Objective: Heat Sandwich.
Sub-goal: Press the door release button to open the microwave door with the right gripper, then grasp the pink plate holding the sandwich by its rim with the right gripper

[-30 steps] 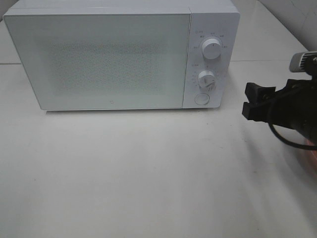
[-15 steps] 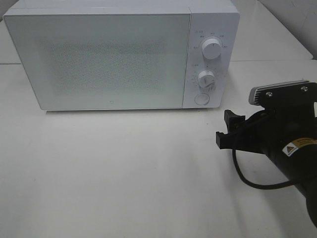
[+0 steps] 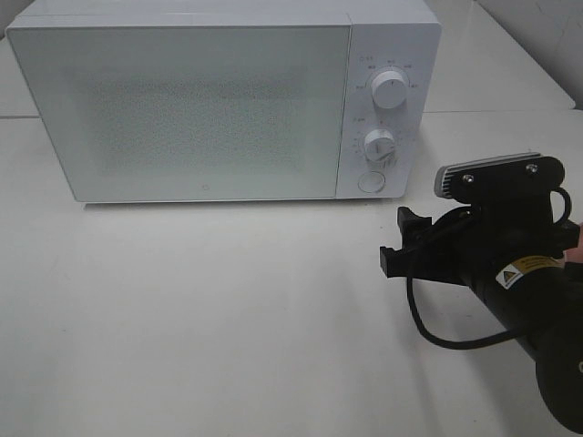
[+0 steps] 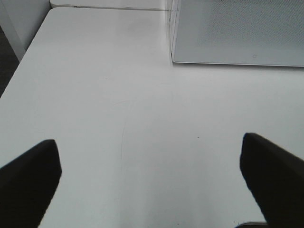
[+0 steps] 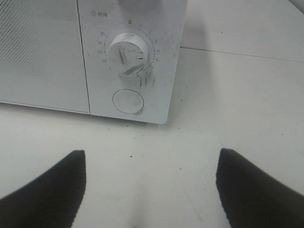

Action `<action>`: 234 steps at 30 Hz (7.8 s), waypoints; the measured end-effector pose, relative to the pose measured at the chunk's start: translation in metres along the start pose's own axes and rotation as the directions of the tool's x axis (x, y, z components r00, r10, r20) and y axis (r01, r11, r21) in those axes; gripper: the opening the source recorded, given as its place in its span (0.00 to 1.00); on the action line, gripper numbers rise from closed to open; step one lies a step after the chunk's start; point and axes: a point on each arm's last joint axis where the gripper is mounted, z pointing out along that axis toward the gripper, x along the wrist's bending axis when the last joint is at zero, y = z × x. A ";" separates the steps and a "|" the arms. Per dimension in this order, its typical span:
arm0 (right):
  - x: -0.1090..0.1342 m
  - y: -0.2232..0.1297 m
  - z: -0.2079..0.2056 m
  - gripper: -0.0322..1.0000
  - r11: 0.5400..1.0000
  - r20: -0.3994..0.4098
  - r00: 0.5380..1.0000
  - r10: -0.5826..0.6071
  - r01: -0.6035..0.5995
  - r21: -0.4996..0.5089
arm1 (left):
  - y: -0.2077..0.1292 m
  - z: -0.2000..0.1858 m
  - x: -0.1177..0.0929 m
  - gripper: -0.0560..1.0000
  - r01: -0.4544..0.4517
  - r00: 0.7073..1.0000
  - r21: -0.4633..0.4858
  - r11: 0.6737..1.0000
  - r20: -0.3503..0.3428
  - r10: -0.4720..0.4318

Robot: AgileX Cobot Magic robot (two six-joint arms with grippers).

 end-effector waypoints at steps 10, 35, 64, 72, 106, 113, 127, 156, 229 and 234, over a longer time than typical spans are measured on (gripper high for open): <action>0.000 0.000 0.000 0.75 0.944 0.000 0.944 0.331 -0.331 -0.004 | 0.000 0.000 0.000 0.97 0.000 1.000 0.000 1.000 0.000 0.000; -0.001 0.000 0.000 0.75 -0.004 -0.002 -0.004 1.000 -1.000 -0.007 | 0.000 0.000 0.000 0.97 0.000 1.000 0.000 1.000 0.000 0.000; 0.001 0.000 0.001 0.04 -0.055 0.018 -0.055 0.998 -0.998 0.000 | 0.000 0.000 0.000 0.97 0.000 1.000 0.000 1.000 0.000 0.000; 0.013 0.007 0.012 0.04 -0.084 0.032 -0.084 0.996 -0.996 0.023 | 0.000 0.000 0.000 0.97 0.000 1.000 0.000 1.000 0.000 0.000; 0.021 0.009 0.097 0.04 -0.078 0.117 -0.074 0.990 -0.996 0.033 | 0.000 0.000 0.000 0.97 0.000 1.000 0.000 1.000 0.000 0.000; 0.028 0.010 0.112 0.04 -0.082 0.109 -0.078 0.991 -0.996 0.037 | 0.000 0.000 0.000 0.97 0.000 1.000 0.000 1.000 0.000 0.000; 0.028 0.006 0.136 0.04 -0.094 0.123 -0.091 0.988 -0.995 0.018 | 0.000 0.000 0.000 0.97 0.000 1.000 0.000 1.000 0.000 0.000; 0.023 0.006 0.157 0.04 -0.090 0.153 -0.089 0.984 -0.996 -0.003 | 0.000 0.000 0.000 0.97 0.000 1.000 0.000 1.000 0.000 0.000; 0.032 0.015 0.089 0.04 0.049 0.267 0.104 0.958 -0.978 0.204 | 0.000 0.000 0.000 0.97 0.000 1.000 0.000 1.000 0.000 0.000; 0.035 0.025 0.077 0.05 0.159 0.272 0.249 0.930 -0.935 0.316 | 0.000 0.000 0.000 0.97 0.000 1.000 0.000 1.000 0.000 0.000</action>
